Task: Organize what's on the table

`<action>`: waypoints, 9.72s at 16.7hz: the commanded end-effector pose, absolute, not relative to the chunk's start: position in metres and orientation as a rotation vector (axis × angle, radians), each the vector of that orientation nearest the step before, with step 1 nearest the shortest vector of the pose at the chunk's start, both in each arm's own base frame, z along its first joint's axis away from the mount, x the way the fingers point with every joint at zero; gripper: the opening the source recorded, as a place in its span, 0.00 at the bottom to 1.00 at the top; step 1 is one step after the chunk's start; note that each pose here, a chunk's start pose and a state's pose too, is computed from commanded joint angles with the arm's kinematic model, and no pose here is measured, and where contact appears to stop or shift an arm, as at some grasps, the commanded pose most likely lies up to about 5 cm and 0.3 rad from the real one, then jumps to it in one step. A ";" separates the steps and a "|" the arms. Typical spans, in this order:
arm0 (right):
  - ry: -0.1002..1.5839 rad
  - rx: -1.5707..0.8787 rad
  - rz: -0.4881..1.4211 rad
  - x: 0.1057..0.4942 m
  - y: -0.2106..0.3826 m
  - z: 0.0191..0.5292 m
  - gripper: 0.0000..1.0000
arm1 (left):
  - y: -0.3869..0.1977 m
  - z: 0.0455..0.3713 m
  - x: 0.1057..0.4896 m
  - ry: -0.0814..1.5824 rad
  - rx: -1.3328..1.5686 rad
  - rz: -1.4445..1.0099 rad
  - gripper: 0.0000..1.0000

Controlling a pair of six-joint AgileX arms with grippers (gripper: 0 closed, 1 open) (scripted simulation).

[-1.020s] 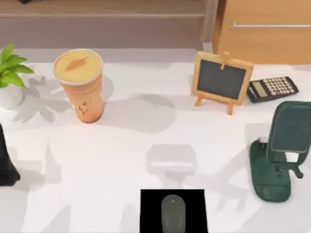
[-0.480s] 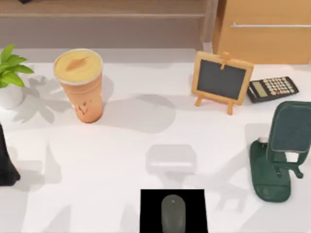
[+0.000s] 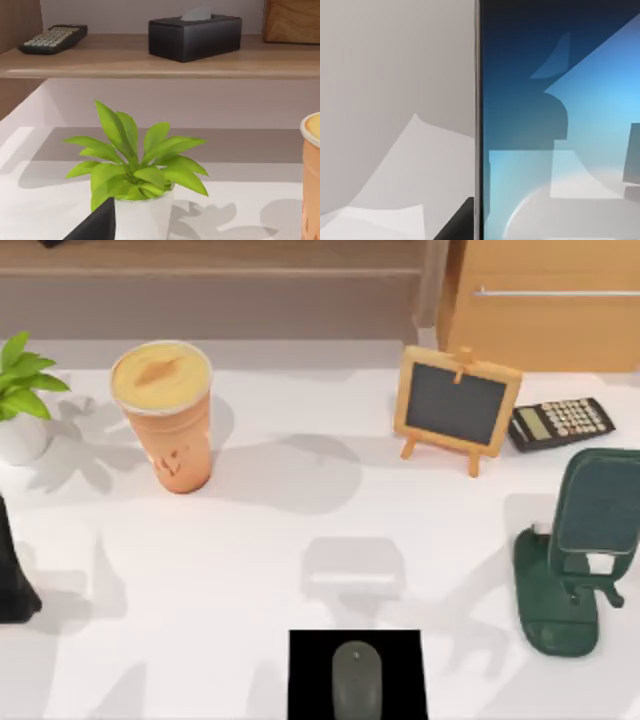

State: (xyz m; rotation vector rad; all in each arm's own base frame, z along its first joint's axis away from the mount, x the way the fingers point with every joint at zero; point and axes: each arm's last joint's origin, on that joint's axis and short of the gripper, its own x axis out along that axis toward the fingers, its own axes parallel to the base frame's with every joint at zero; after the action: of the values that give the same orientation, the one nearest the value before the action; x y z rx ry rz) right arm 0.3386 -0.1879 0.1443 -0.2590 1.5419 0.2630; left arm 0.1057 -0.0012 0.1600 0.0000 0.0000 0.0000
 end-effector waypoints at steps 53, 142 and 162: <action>0.445 0.034 -0.056 0.146 0.119 0.215 0.00 | -0.001 0.160 0.106 0.000 0.000 0.000 1.00; 0.000 0.000 0.000 0.106 -0.001 0.160 1.00 | -0.067 0.145 0.173 0.232 0.055 -0.083 1.00; 0.000 0.000 0.000 0.106 -0.001 0.160 1.00 | -0.126 0.077 0.263 0.101 -0.009 -0.030 1.00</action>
State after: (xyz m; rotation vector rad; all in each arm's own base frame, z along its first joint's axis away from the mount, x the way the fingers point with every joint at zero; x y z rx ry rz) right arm 0.1057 -0.0012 0.1600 0.0000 0.0000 0.0000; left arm 0.2627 -0.1258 0.0768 -0.0088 0.1013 -0.0302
